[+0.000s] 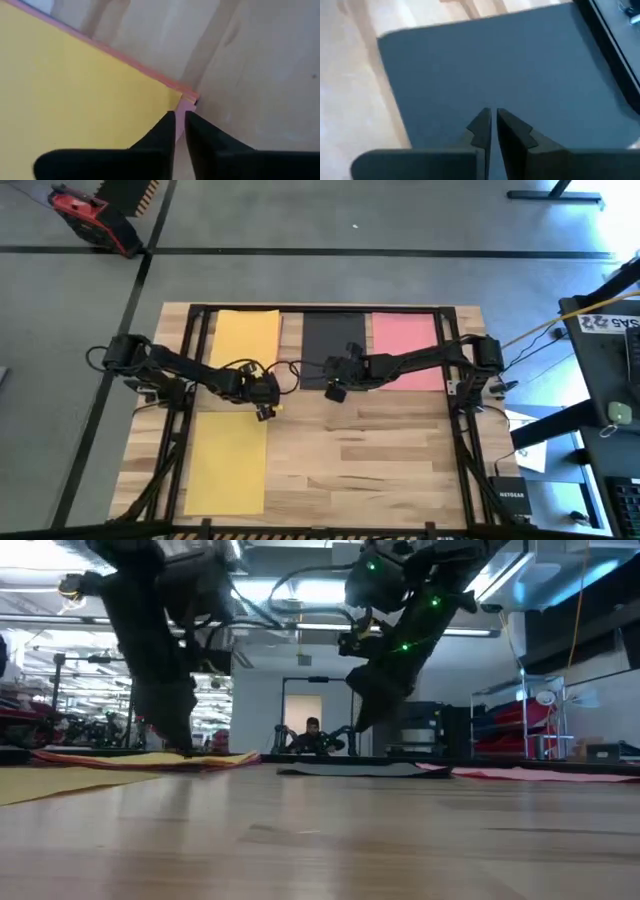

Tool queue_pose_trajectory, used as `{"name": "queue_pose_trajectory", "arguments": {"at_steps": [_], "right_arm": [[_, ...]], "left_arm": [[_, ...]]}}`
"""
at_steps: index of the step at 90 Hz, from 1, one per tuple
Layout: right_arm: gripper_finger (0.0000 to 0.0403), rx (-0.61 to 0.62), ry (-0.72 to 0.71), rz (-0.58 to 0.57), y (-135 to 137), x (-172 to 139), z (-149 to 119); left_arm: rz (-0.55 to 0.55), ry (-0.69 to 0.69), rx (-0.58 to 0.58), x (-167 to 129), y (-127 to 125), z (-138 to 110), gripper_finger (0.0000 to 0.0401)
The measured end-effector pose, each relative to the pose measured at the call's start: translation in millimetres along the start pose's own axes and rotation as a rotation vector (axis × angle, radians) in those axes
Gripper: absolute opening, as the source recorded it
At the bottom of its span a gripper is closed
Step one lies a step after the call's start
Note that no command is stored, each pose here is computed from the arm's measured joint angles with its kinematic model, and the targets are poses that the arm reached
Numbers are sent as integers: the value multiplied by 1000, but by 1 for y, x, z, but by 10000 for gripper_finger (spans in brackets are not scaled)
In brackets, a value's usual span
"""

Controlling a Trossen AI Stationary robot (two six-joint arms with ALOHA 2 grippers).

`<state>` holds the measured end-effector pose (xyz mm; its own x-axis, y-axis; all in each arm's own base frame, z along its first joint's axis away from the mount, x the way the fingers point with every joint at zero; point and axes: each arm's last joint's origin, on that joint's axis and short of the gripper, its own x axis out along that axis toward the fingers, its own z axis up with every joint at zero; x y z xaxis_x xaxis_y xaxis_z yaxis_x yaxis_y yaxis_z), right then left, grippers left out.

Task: Organize paper
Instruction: Stack the yellow paper on top of the other yellow paper

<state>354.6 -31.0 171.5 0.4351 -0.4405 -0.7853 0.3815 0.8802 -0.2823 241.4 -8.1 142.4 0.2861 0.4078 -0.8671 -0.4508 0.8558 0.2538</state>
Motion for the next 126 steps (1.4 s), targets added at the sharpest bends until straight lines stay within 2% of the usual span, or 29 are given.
{"name": "queue_pose_trajectory", "arguments": {"at_steps": [10, 18, 41, 57, 91, 113, 126], "right_arm": [[12, 2, -32, 134, -2, -15, 5], [3, 6, -54, 168, -5, -25, 8], [5, 7, -66, 83, -23, -57, 8], [5, 20, -98, 78, -30, -72, 9], [5, 18, -93, 53, -32, -73, 8], [5, 19, -95, 53, -31, -73, 8], [5, 17, -96, 54, -31, -73, 8]], "left_arm": [[-24, -40, -9, 6, -2, -5, 55], [-37, -50, 7, 7, -2, -5, 57], [-51, -103, 76, 6, -3, 0, 40], [0, -72, 37, 13, 3, -5, 46], [3, -72, -59, 9, 7, 0, 61], [-63, -106, -19, -9, 1, 23, 61], [-62, -101, -37, -9, 2, 23, 61]]}}
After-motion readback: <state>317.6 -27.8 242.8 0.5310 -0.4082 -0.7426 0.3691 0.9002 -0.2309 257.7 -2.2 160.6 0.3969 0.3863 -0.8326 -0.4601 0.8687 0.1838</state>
